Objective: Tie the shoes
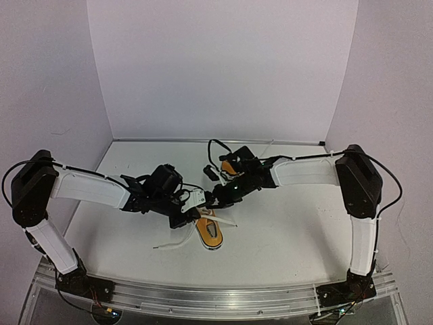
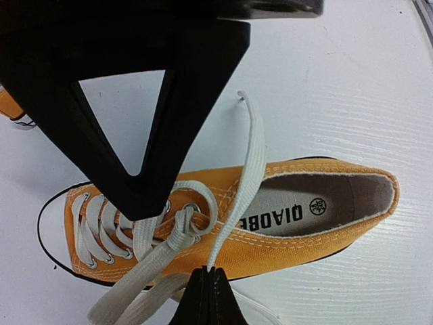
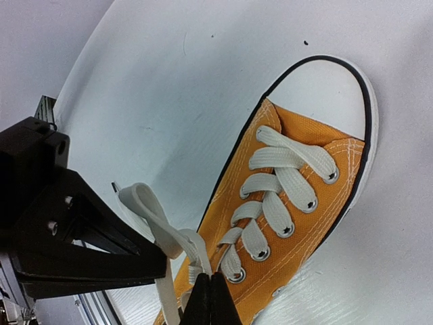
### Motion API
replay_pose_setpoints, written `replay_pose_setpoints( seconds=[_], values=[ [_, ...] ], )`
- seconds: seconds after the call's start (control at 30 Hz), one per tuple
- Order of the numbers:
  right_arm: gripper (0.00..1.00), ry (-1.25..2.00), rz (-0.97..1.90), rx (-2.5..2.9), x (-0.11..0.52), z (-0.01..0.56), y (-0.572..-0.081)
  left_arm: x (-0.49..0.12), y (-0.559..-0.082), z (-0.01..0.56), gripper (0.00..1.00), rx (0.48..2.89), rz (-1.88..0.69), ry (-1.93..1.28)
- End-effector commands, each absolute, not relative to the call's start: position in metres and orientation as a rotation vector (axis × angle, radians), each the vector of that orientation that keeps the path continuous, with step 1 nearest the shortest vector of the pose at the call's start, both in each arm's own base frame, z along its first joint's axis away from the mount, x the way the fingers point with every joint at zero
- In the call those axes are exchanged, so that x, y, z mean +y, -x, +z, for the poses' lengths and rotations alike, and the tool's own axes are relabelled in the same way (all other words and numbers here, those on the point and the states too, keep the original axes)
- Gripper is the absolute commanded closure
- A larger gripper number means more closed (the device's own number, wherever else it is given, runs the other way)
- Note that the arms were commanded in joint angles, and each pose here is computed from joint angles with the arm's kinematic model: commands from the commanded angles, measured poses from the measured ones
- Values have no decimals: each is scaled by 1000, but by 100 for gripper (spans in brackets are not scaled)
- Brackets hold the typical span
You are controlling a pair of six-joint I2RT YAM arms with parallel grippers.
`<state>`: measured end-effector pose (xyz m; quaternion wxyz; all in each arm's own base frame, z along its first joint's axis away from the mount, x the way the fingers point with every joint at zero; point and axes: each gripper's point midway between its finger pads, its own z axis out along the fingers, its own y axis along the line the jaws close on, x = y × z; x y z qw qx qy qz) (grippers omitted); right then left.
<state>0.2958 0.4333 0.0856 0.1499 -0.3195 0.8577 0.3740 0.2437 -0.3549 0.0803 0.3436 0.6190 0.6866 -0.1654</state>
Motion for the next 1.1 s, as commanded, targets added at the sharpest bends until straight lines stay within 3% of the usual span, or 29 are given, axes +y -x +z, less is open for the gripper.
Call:
replay_pose_setpoints(
  seconds=[0.0, 1.07],
  values=[
    [100, 913, 1116, 2373, 438, 115, -295, -368, -252, 113, 100, 1729, -465, -1540],
    [100, 821, 1213, 2338, 433, 128, -285, -383, -271, 100, 100, 1836, -543, -1326]
  ],
)
